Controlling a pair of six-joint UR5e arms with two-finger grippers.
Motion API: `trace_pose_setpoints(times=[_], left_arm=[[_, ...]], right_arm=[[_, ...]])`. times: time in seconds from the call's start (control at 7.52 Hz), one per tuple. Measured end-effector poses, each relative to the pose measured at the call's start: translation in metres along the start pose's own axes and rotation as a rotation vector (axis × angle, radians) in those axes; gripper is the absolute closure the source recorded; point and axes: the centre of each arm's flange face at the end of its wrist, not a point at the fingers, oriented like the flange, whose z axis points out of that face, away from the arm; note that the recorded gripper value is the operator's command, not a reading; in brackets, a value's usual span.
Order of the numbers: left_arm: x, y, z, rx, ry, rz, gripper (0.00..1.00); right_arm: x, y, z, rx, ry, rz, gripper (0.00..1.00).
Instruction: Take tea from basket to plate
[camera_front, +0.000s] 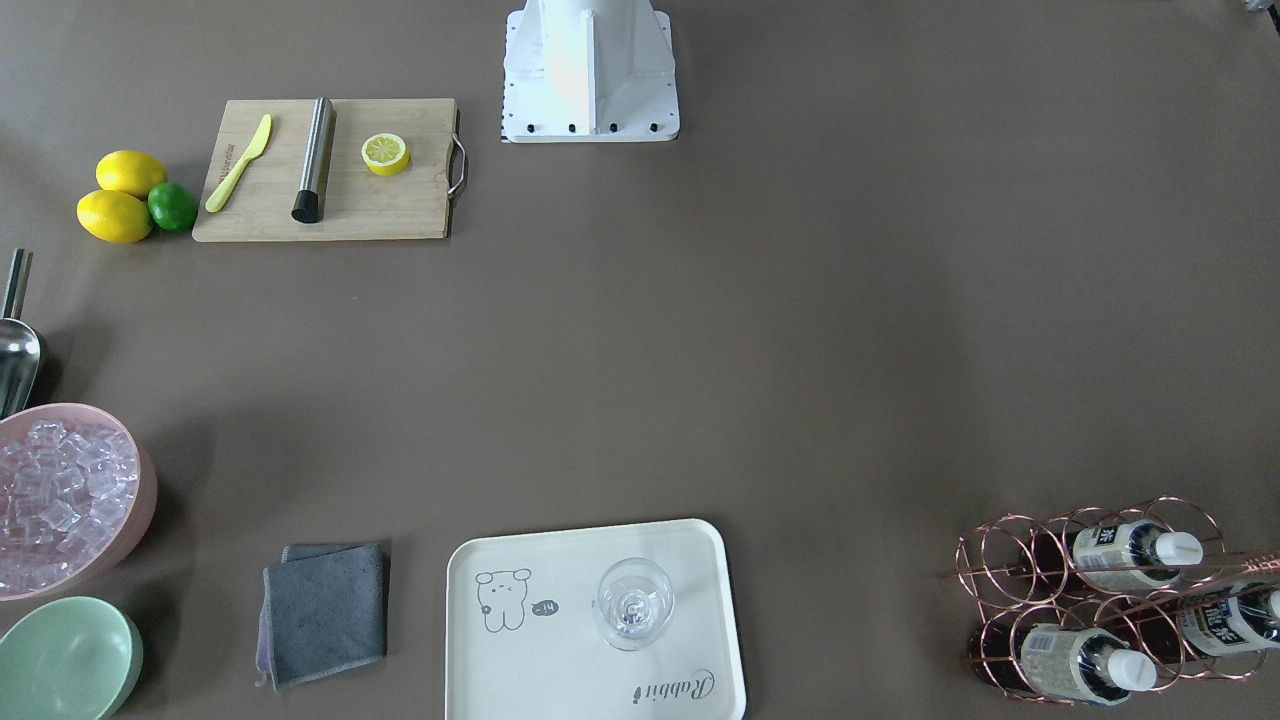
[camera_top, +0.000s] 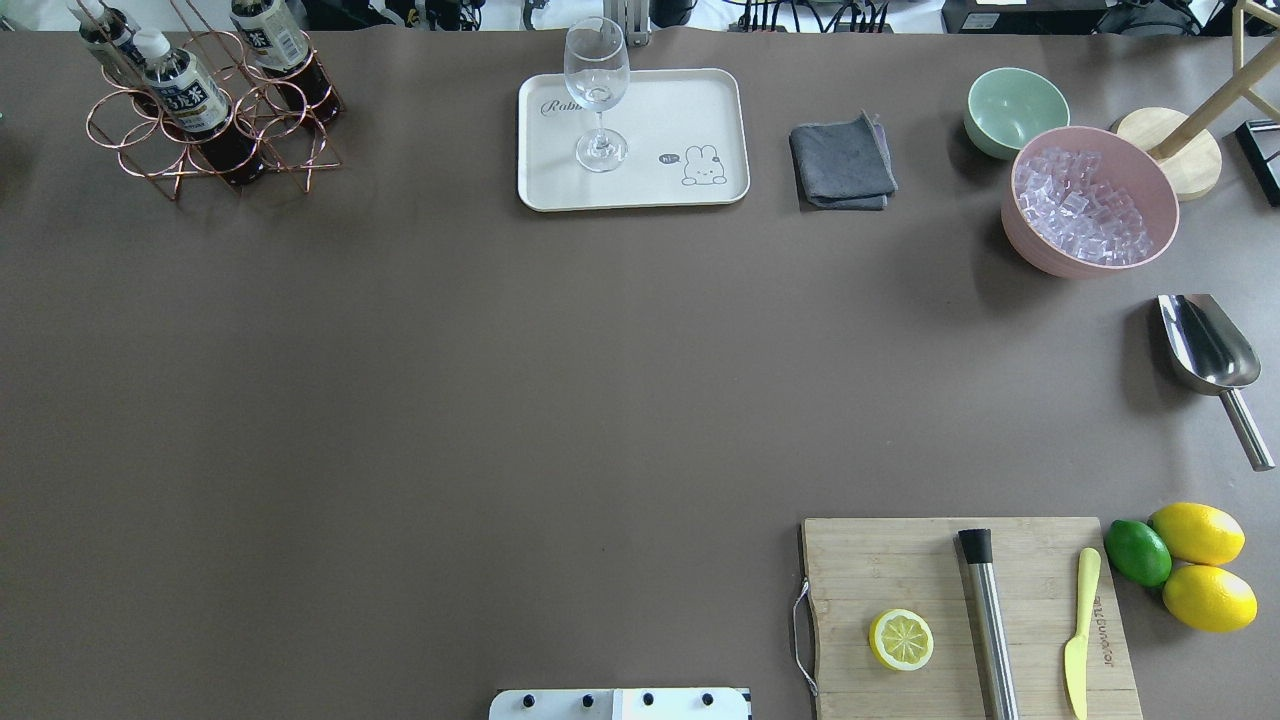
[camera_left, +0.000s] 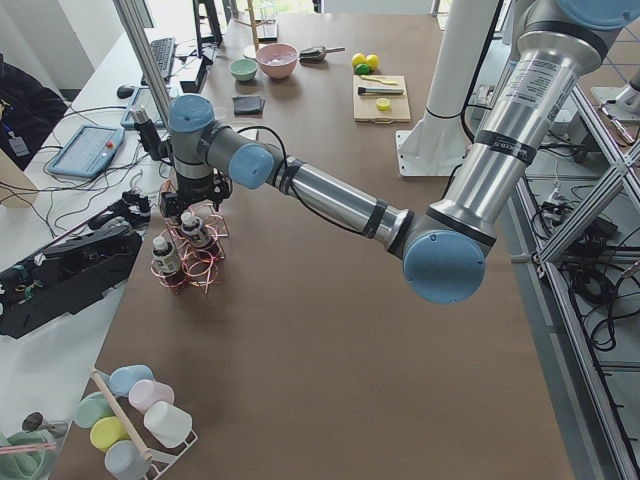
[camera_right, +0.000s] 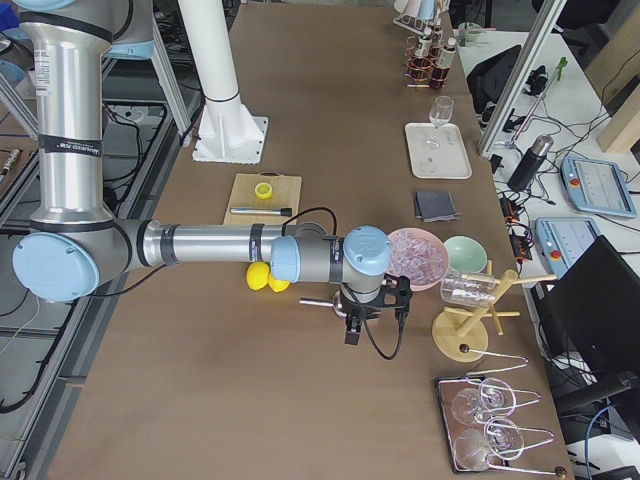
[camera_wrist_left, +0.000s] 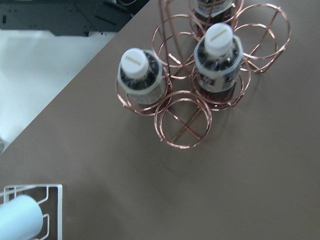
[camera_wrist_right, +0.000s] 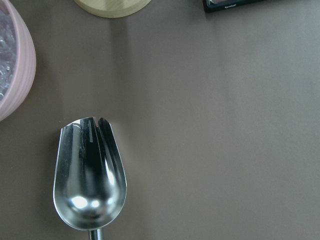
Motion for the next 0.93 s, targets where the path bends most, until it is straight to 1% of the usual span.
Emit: trace_pose_setpoints(times=[0.4, 0.67, 0.8, 0.93], left_arm=[[-0.014, -0.053, 0.008, -0.005, 0.010, 0.194, 0.02], [-0.038, -0.064, -0.006, -0.015, 0.002, 0.333, 0.02], [-0.046, -0.067, -0.013, -0.026, 0.003, 0.376, 0.02], [-0.054, -0.074, -0.013, -0.037, 0.010, 0.395, 0.02]], right_arm=[[-0.001, 0.000, -0.001, 0.001, -0.001, 0.000, 0.01], [-0.001, 0.000, -0.001, 0.001, 0.000, 0.000, 0.01], [0.000, 0.000, -0.001, 0.001, 0.000, 0.000, 0.01], [0.000, 0.000, 0.000, 0.000, 0.000, 0.001, 0.01]])
